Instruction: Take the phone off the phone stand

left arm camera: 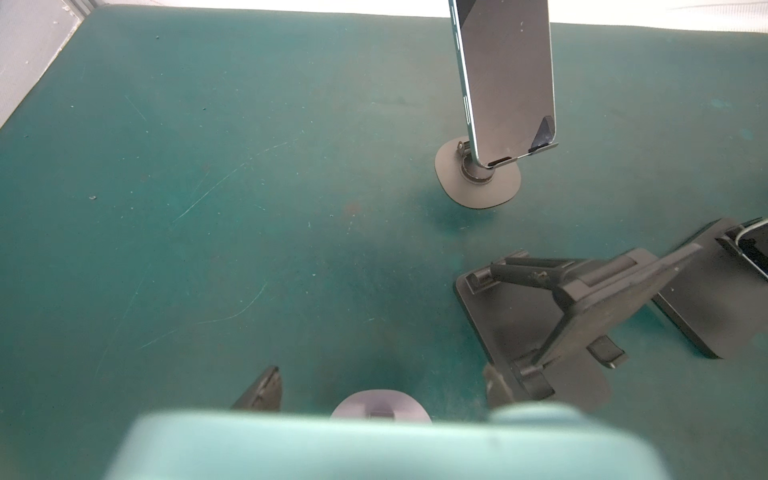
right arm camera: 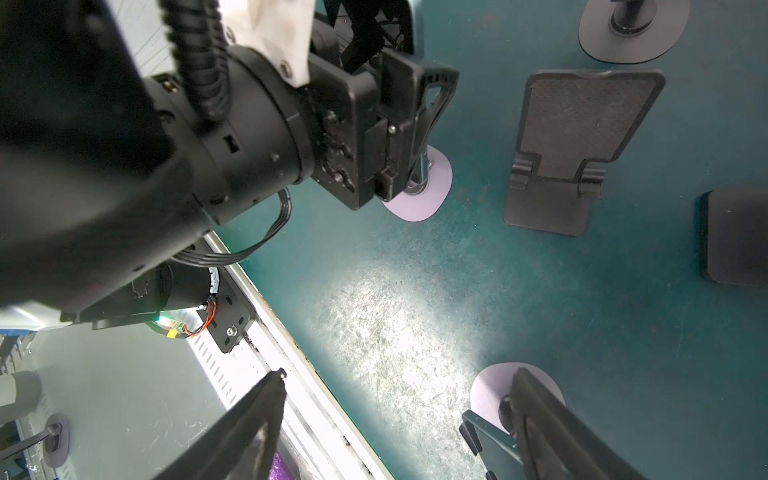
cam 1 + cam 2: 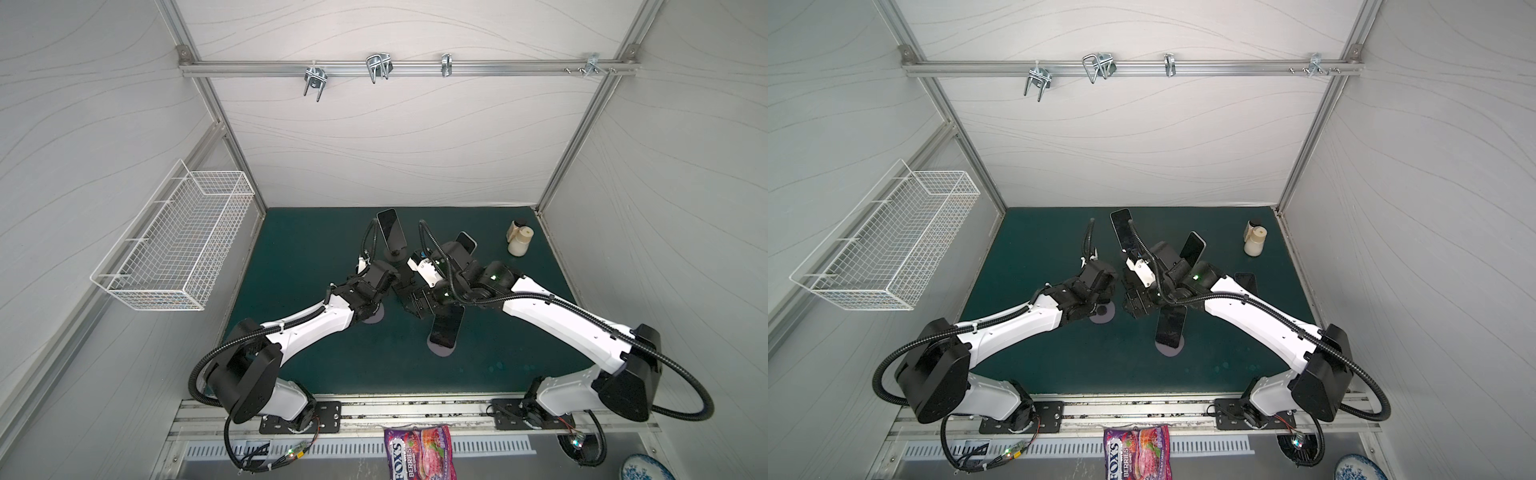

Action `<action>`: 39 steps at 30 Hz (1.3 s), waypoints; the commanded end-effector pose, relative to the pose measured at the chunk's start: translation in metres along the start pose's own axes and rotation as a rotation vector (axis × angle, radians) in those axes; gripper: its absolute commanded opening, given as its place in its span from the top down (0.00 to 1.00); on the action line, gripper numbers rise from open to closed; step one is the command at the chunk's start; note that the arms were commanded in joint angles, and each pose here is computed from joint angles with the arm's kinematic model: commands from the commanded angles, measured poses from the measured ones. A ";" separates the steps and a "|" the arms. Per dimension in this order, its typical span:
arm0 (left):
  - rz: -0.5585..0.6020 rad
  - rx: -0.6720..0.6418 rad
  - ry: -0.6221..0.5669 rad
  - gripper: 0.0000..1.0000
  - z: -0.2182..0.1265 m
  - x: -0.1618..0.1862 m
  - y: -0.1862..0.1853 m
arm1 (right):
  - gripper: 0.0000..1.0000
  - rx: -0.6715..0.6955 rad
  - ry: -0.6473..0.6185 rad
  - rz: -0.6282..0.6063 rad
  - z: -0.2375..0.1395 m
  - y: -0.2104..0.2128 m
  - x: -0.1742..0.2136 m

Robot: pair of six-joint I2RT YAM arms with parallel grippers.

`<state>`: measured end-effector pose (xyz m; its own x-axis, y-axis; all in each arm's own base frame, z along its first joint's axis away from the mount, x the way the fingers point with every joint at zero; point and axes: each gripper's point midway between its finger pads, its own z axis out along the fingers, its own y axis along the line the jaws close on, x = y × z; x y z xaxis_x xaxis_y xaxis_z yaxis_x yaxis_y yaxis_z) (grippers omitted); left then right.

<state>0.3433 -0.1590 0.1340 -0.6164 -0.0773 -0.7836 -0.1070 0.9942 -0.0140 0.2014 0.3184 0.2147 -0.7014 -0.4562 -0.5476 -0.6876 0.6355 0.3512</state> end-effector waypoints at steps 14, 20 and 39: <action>-0.074 0.058 -0.075 0.33 -0.017 -0.016 0.002 | 0.14 -0.005 -0.020 0.021 -0.005 0.002 -0.008; -0.069 0.059 -0.079 0.34 -0.018 -0.020 0.001 | 0.14 -0.023 -0.023 0.024 -0.005 0.006 -0.015; -0.107 0.088 -0.114 0.36 -0.035 -0.032 0.005 | 0.15 -0.022 -0.050 0.021 -0.007 0.007 -0.025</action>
<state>0.3303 -0.1534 0.1577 -0.5734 -0.1154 -0.8111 -0.0808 0.9932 -0.0842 0.2100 0.3270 0.2260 -0.7076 -0.4300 -0.5607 -0.6781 0.6363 0.3679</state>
